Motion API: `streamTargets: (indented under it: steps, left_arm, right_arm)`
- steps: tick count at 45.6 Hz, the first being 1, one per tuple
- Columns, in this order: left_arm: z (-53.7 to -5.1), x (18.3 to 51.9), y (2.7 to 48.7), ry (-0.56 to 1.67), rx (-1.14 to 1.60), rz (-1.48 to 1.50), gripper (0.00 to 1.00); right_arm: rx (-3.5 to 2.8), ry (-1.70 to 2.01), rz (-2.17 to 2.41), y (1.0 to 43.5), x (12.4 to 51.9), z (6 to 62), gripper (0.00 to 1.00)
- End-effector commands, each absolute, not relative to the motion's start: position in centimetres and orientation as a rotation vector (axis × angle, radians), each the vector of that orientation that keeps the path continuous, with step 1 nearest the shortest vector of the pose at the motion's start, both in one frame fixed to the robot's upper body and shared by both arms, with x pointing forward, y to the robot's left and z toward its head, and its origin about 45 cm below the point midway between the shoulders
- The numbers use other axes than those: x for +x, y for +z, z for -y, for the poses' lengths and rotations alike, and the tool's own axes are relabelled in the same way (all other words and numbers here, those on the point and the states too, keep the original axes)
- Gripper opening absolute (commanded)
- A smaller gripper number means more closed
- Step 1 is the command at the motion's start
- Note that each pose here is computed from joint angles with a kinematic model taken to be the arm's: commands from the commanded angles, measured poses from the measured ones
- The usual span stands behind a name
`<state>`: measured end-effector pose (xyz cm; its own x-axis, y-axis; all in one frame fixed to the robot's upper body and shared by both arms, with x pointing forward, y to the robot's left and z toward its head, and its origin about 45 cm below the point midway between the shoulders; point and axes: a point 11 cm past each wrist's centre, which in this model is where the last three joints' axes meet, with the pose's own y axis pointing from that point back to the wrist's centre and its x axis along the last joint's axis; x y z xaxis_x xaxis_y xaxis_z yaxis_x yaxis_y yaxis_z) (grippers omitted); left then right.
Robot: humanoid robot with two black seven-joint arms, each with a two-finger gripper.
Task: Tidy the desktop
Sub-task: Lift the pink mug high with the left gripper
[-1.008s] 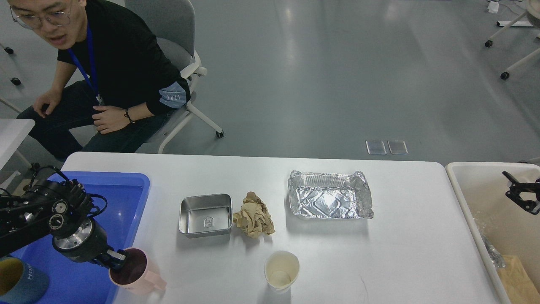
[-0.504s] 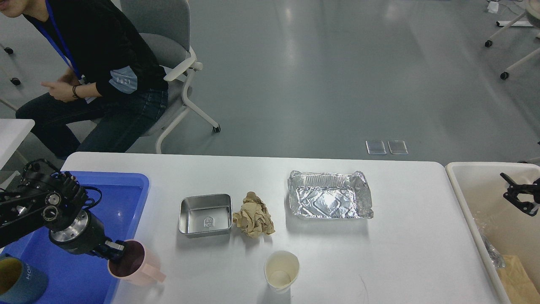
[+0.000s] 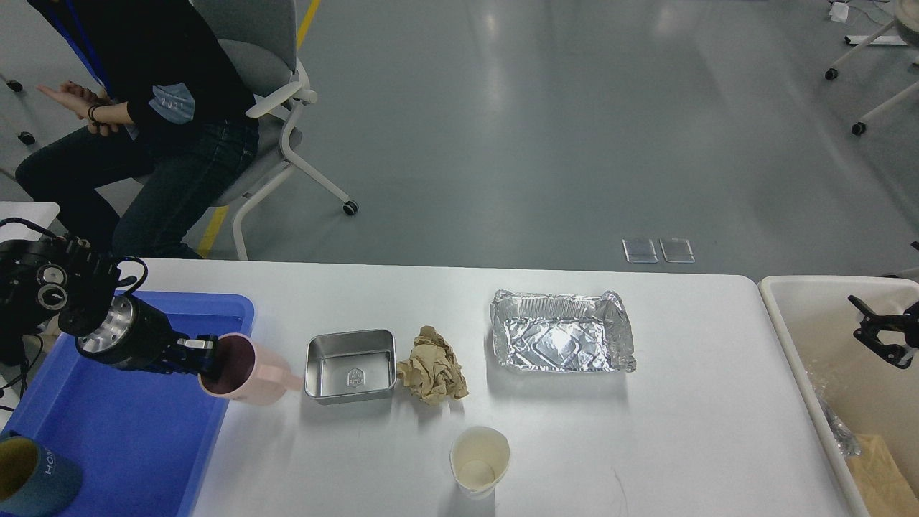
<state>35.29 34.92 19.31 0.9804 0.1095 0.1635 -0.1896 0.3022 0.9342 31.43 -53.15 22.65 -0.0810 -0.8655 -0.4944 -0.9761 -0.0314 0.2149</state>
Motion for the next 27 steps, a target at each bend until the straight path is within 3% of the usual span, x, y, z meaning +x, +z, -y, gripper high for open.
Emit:
streamTargets:
  steps: [1,10,27]
  left_arm:
    - [-35.2,38.0,23.0,0.344,1.12,0.077,0.0]
    - [-37.0,41.0,28.7,0.572,0.871,0.045,0.0]
    - [-41.2,42.5,34.9,0.82,0.415,-0.057,0.0]
  right_arm:
    - [-1.976,0.765,-2.031,22.7,31.4,53.2,1.0]
    - [-1.997,0.783,-2.028,22.2,31.4,52.7,1.0]
    - [-1.987,0.808,-2.033,21.4,31.0,52.6,1.0]
